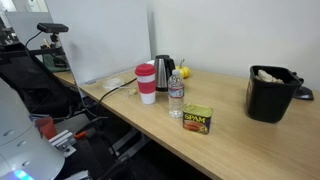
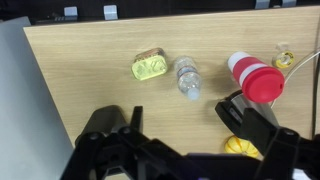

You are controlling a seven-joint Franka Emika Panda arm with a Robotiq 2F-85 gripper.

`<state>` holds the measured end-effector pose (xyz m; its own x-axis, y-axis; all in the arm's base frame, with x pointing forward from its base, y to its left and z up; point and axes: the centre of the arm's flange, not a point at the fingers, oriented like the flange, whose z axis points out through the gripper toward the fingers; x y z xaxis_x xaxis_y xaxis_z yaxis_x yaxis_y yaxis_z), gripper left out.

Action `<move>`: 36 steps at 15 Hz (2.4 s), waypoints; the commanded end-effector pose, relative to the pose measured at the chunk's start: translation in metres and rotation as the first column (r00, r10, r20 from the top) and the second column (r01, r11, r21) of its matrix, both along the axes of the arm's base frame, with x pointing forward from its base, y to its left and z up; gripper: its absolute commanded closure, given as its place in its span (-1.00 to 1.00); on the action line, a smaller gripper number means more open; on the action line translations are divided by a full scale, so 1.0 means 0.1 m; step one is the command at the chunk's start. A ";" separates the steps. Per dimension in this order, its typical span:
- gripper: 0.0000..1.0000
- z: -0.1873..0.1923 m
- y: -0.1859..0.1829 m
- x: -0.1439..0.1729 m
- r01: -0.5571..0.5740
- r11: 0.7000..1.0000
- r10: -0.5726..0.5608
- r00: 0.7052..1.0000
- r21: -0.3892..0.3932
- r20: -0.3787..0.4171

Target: Move the pink and white coffee cup to the right side of the table

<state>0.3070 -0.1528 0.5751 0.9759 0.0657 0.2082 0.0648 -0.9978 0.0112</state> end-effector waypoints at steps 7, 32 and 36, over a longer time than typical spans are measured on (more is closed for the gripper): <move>-1.00 0.00 0.00 0.00 0.000 1.000 0.000 1.000 0.000 0.000; -1.00 -1.36 0.96 1.48 -0.208 0.974 0.190 0.965 -0.085 -0.181; -1.00 -1.29 1.20 1.36 -0.278 0.955 0.254 0.947 -0.103 -0.194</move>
<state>0.4555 -0.0528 0.4393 0.9587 0.2838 0.0193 0.2812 -0.9557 0.0865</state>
